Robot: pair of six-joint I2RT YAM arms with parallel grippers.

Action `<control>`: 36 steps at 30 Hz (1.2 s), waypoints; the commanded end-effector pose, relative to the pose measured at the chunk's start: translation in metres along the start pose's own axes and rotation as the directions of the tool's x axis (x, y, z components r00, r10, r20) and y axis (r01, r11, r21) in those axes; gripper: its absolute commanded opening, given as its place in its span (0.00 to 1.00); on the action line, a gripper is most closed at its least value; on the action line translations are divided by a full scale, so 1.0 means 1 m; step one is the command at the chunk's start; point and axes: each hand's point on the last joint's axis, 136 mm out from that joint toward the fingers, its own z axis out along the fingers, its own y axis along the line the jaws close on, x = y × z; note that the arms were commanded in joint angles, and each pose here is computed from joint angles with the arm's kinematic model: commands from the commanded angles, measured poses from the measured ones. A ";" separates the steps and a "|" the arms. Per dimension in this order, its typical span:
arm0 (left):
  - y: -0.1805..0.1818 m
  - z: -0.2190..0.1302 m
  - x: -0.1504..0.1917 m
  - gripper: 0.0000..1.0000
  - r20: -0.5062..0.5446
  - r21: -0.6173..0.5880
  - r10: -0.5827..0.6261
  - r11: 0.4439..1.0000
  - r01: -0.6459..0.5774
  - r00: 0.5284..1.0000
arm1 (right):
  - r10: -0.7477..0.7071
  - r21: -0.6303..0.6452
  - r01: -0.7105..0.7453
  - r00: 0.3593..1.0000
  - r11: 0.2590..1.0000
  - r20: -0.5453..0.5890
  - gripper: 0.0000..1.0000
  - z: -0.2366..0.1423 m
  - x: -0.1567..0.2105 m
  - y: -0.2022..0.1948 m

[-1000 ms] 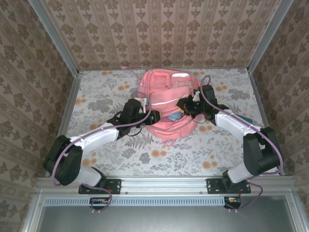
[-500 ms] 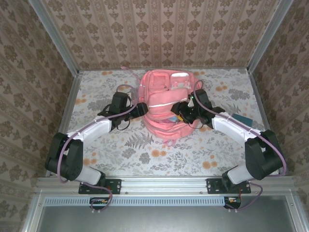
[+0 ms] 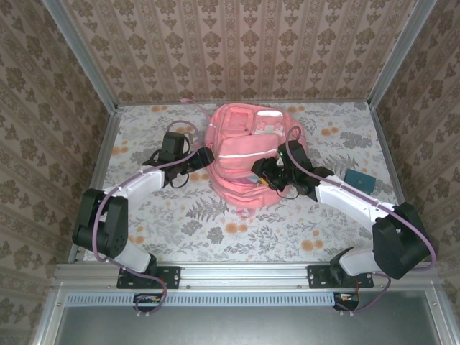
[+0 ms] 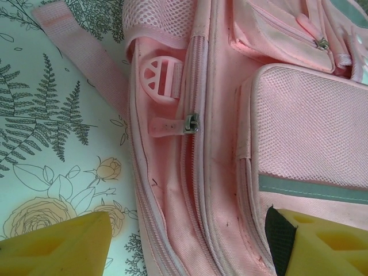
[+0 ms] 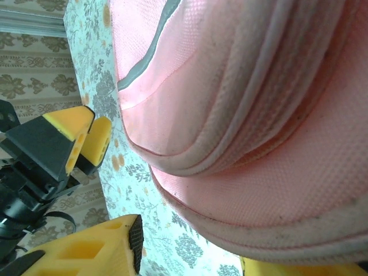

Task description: Pack the student bag

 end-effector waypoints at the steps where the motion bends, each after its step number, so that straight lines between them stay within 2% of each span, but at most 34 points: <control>1: -0.006 0.002 -0.006 0.73 -0.010 0.028 0.015 0.999 -0.015 1.000 | 0.050 -0.030 -0.051 0.997 0.998 -0.053 0.47 0.011 0.012 0.008; 6: -0.013 0.007 -0.006 0.73 -0.025 0.076 0.013 0.997 -0.011 1.000 | 0.094 -0.017 -0.095 0.993 0.995 -0.075 0.49 0.029 0.021 0.001; 11: -0.020 0.012 -0.001 0.72 -0.055 0.127 0.008 0.992 -0.001 0.998 | 0.061 0.010 -0.061 0.998 0.998 -0.031 0.53 0.036 0.011 -0.006; 19: -0.016 0.009 0.004 0.72 -0.062 0.120 0.006 0.993 0.001 0.998 | 0.029 0.035 -0.035 0.985 0.999 0.170 0.54 0.032 -0.056 -0.027; 24: -0.015 0.005 0.003 0.72 -0.054 0.114 0.016 0.993 -0.010 0.998 | 0.038 -0.002 -0.038 0.977 0.999 0.208 0.52 0.024 -0.073 -0.027; 27: -0.012 0.005 0.000 0.72 -0.046 0.109 0.026 0.994 -0.021 0.999 | 0.053 -0.045 -0.045 0.981 0.998 0.189 0.48 0.020 -0.069 -0.022; 30: -0.014 0.006 -0.005 0.72 -0.037 0.134 0.078 0.988 -0.072 0.996 | 0.082 -0.096 -0.067 0.983 0.993 0.164 0.39 0.016 -0.065 -0.018; 33: -0.020 0.006 -0.010 0.71 -0.024 0.170 0.171 0.972 -0.165 0.985 | 0.102 -0.123 -0.082 0.981 0.989 0.165 0.30 0.010 -0.067 -0.016; 36: -0.021 0.009 -0.012 0.71 -0.023 0.177 0.298 0.941 -0.290 0.954 | 0.117 -0.148 -0.092 0.979 0.985 0.169 0.23 0.004 -0.069 -0.011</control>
